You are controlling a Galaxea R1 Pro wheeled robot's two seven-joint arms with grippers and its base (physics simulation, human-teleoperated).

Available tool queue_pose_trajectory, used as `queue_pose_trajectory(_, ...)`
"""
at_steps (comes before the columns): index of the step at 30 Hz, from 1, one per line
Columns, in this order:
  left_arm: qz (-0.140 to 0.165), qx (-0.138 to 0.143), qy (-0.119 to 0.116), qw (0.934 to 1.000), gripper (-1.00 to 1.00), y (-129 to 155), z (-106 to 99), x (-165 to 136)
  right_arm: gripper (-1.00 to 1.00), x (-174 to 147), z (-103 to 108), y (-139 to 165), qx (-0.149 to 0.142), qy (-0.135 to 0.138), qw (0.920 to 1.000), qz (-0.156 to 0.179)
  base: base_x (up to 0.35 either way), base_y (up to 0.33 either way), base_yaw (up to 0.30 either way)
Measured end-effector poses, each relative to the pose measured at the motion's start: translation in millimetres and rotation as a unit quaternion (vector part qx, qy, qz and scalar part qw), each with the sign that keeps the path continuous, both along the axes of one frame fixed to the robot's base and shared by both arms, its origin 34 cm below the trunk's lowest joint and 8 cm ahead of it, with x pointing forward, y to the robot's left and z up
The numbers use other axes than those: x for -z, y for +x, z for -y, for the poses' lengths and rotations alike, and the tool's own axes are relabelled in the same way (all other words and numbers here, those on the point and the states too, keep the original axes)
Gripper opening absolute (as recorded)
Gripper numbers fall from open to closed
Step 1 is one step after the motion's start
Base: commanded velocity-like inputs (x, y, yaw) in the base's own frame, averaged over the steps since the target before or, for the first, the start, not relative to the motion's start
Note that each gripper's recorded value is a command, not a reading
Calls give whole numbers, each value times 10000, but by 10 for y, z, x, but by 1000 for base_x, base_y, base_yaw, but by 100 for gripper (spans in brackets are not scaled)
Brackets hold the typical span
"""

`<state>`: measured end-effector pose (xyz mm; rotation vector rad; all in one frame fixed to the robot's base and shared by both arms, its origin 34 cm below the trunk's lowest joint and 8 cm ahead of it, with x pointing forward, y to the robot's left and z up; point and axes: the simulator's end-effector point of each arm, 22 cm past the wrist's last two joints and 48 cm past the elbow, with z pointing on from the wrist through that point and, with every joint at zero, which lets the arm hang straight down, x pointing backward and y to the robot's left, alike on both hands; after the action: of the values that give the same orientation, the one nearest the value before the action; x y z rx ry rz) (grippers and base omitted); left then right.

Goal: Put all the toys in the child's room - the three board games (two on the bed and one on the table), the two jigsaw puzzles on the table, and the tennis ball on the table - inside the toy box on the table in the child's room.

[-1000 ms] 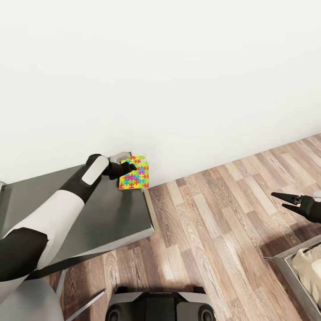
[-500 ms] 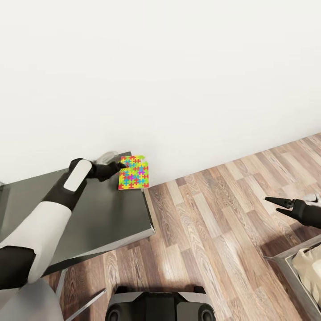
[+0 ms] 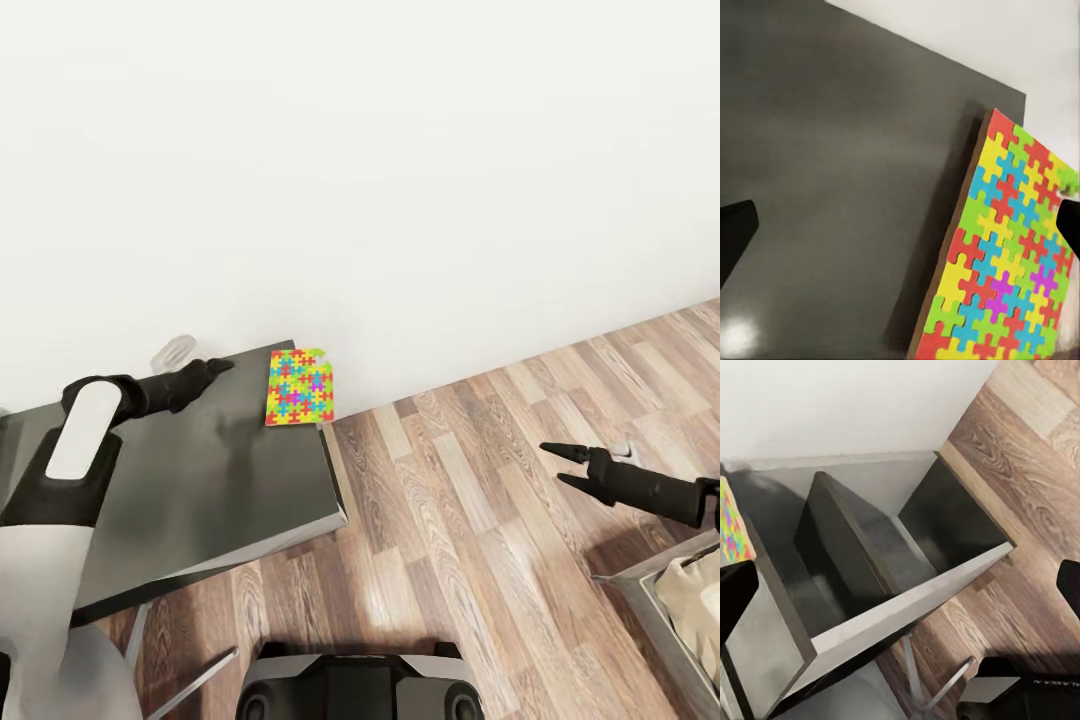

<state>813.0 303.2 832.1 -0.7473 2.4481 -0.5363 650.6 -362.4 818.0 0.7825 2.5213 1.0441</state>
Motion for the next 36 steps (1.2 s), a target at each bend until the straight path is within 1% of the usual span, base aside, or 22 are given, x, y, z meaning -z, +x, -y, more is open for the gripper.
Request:
queue_pose_trajectory(2, 195, 33, 8, 9998, 100, -50, 39, -188, 100, 174, -117, 70, 169, 181, 9996, -130, 0, 0, 0)
queue_pose_trajectory(5, 270, 44, 69, 9996, 100, -111, 62, -297, 100, 353, -200, 139, 334, 245, 9988, -241, 0, 0, 0)
queue_pose_trajectory(8, 292, 61, 105, 9995, 100, -164, 103, -352, 100, 508, -255, 218, 486, 193, 9983, -274, 0, 0, 0)
queue_pose_trajectory(9, 290, 144, 81, 9994, 100, -221, 239, -380, 100, 664, -313, 322, 646, 42, 9977, -225, 0, 0, 0)
queue_pose_trajectory(10, 286, 204, 63, 9994, 100, -240, 314, -383, 100, 694, -341, 354, 681, 16, 9975, -191, 0, 0, 0)
queue_pose_trajectory(11, 286, 207, 68, 9994, 100, -242, 315, -383, 100, 694, -341, 355, 682, 14, 9975, -189, 0, 0, 0)
queue_pose_trajectory(14, 286, 397, -70, 9988, 100, -273, 598, -391, 100, 688, -427, 453, 732, 96, 9973, 1, 0, 0, 0)
queue_pose_trajectory(15, 285, 401, -64, 9988, 100, -274, 599, -391, 100, 688, -428, 454, 731, 96, 9973, 4, 0, 0, 0)
queue_pose_trajectory(18, 311, 499, -254, 9979, 100, -270, 830, -425, 100, 606, -510, 535, 729, 290, 9966, 234, 0, 0, 0)
queue_pose_trajectory(19, 311, 502, -249, 9979, 100, -271, 832, -425, 100, 606, -511, 536, 727, 290, 9966, 238, 0, 0, 0)
queue_pose_trajectory(21, 343, 582, -558, 9962, 100, -263, 1111, -487, 100, 484, -602, 614, 703, 551, 9947, 508, 0, 0, 0)
queue_pose_trajectory(22, 342, 586, -553, 9962, 100, -263, 1113, -486, 100, 484, -603, 615, 700, 551, 9947, 511, 0, 0, 0)
queue_pose_trajectory(23, 352, 623, -723, 9948, 100, -264, 1254, -520, 100, 422, -644, 646, 686, 679, 9933, 636, 0, 0, 0)
queue_pose_trajectory(24, 351, 626, -719, 9948, 100, -265, 1256, -519, 100, 421, -645, 647, 684, 680, 9933, 640, 0, 0, 0)
queue_pose_trajectory(26, 363, 700, -1028, 9916, 100, -272, 1513, -589, 100, 327, -706, 690, 645, 863, 9907, 831, 0, 0, 0)
queue_pose_trajectory(27, 363, 746, -1159, 9898, 100, -281, 1631, -620, 100, 305, -726, 698, 628, 911, 9899, 887, 0, 0, 0)
queue_pose_trajectory(28, 362, 749, -1156, 9898, 100, -281, 1632, -620, 100, 305, -726, 698, 626, 912, 9899, 889, 0, 0, 0)
queue_pose_trajectory(30, 349, 870, -1380, 9860, 100, -313, 1856, -675, 100, 318, -730, 690, 627, 941, 9895, 905, 0, 0, 0)
queue_pose_trajectory(31, 348, 874, -1375, 9860, 100, -313, 1858, -675, 100, 318, -730, 690, 628, 942, 9894, 906, 0, 0, 0)
queue_pose_trajectory(33, 293, 1052, -1468, 9831, 100, -373, 2076, -697, 100, 403, -705, 652, 670, 913, 9903, 802, 0, 0, 0)
queue_pose_trajectory(34, 291, 1057, -1460, 9832, 100, -375, 2078, -695, 100, 403, -705, 652, 672, 916, 9903, 801, 0, 0, 0)
queue_pose_trajectory(36, 133, 1283, -1373, 9821, 100, -486, 2296, -656, 100, 488, -668, 656, 753, 896, 9908, 687, 0, 0, 0)
